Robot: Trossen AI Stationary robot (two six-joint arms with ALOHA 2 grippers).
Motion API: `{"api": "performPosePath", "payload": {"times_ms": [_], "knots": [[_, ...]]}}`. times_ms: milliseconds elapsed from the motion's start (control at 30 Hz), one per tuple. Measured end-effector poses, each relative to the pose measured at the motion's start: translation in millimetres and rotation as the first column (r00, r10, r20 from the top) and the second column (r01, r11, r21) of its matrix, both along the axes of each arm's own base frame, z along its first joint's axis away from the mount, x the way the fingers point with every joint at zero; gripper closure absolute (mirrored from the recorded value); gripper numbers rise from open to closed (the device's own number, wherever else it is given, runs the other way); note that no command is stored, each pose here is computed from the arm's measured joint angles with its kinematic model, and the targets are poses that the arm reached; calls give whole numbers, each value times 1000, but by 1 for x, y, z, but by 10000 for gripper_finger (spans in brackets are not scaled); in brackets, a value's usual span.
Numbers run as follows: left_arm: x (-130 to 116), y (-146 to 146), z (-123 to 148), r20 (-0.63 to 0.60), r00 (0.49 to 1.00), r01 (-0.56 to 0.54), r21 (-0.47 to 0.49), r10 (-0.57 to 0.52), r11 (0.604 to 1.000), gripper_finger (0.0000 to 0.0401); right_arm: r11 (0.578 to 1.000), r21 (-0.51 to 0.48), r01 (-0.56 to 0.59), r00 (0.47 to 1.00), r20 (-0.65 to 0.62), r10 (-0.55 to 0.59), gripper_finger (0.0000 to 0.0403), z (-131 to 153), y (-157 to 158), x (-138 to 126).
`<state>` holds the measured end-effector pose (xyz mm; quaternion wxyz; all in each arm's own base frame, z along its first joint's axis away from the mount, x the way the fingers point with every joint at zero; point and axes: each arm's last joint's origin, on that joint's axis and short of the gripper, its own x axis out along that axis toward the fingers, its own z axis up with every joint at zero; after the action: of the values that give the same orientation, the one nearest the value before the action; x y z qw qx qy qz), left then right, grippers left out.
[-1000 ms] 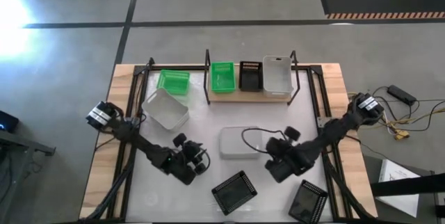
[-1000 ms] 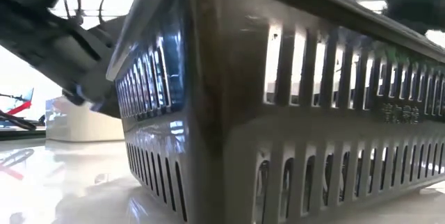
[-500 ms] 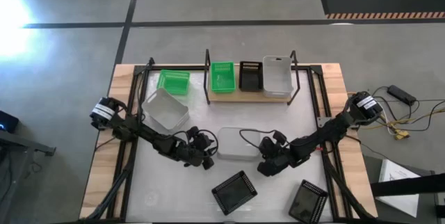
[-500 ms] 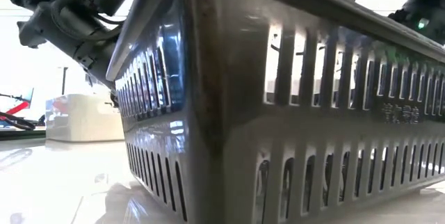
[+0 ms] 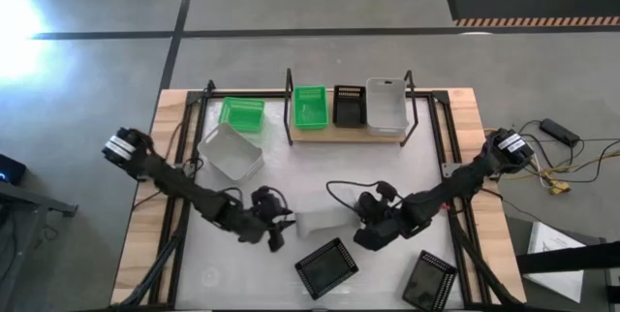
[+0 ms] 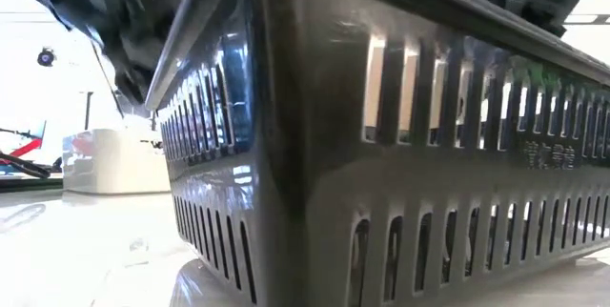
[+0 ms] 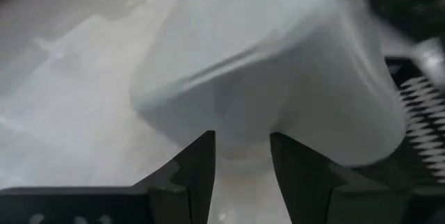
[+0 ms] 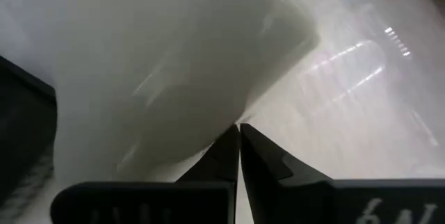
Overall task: Stack baskets on shelf by color
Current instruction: Adjust the bottom gray bin
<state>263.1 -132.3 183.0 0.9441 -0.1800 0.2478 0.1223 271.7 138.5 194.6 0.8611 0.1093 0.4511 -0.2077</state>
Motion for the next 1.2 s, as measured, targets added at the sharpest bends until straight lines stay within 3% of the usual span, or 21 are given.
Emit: {"api": "performPosePath", "payload": {"times_ms": [267, 500, 833, 1200], "knots": [[-22, -11, 33, 98, 993, 73, -54, -67, 996, 274, 1000, -12, -18, 998, 51, 19, 394, 12, -6, 15], [-34, -17, 30, 83, 993, 88, -96, -80, 991, 274, 999, 31, -37, 992, 125, 33, 394, 9, -27, 33], [-53, -7, 12, -93, 990, -110, -91, 102, 990, 274, 993, 114, -24, 975, 224, -3, 394, -1, -74, 57], [-60, -1, 6, -158, 970, -201, -85, 186, 976, 274, 990, 140, -3, 984, 178, -22, 394, -30, -98, 74]]}}
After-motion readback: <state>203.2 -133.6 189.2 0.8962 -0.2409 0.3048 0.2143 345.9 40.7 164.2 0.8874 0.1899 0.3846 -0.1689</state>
